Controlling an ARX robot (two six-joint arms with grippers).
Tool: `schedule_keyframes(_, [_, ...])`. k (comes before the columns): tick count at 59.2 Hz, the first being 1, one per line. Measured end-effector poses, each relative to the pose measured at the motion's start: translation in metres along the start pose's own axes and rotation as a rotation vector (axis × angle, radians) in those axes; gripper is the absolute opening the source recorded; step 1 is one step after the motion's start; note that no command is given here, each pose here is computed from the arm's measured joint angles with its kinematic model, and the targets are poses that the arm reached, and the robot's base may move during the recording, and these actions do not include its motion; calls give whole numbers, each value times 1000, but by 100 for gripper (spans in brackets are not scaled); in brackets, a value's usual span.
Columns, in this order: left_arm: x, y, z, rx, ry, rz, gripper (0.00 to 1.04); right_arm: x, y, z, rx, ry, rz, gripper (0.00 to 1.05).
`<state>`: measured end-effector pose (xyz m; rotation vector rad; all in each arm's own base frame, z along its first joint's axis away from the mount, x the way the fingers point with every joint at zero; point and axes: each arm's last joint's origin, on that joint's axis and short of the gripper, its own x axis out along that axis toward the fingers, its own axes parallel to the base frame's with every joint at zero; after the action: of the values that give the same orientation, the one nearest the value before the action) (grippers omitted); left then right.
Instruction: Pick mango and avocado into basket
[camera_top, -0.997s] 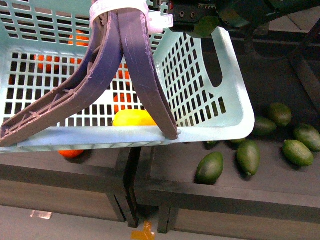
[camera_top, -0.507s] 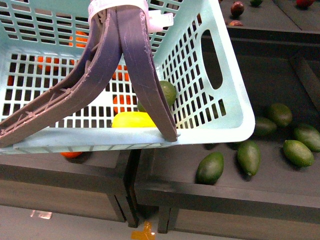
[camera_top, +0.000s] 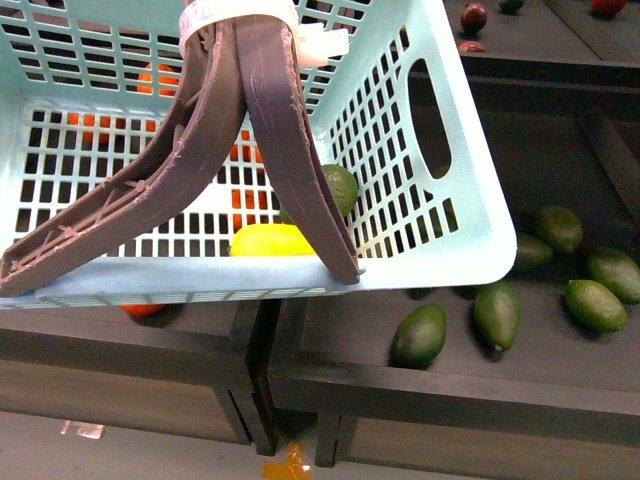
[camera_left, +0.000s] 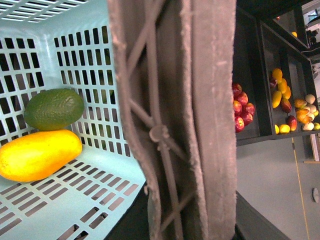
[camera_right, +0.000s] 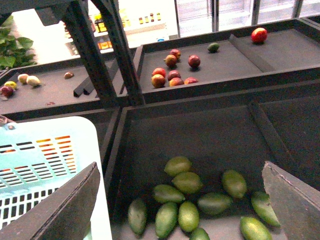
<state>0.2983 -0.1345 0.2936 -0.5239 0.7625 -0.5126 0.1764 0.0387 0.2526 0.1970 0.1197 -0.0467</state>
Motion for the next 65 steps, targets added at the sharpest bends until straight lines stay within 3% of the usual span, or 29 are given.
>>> schedule_keyframes(16, [0, 0, 0, -2, 0, 1, 17, -3, -1, 1, 14, -15, 0, 97])
schedule_keyframes(21, [0, 0, 0, 0, 0, 0, 17, -6, -6, -4, -68, -95, 61, 83])
schedule_keyframes(28, [0, 0, 0, -1, 0, 0, 17, -13, -17, -19, -149, -115, 58, 64])
schedule_keyframes(48, [0, 0, 0, 0, 0, 0, 17, -29, -39, -50, -190, -116, 54, 3])
schedule_keyframes(65, [0, 0, 0, 0, 0, 1, 17, -39, -53, -63, -193, -114, 47, 2])
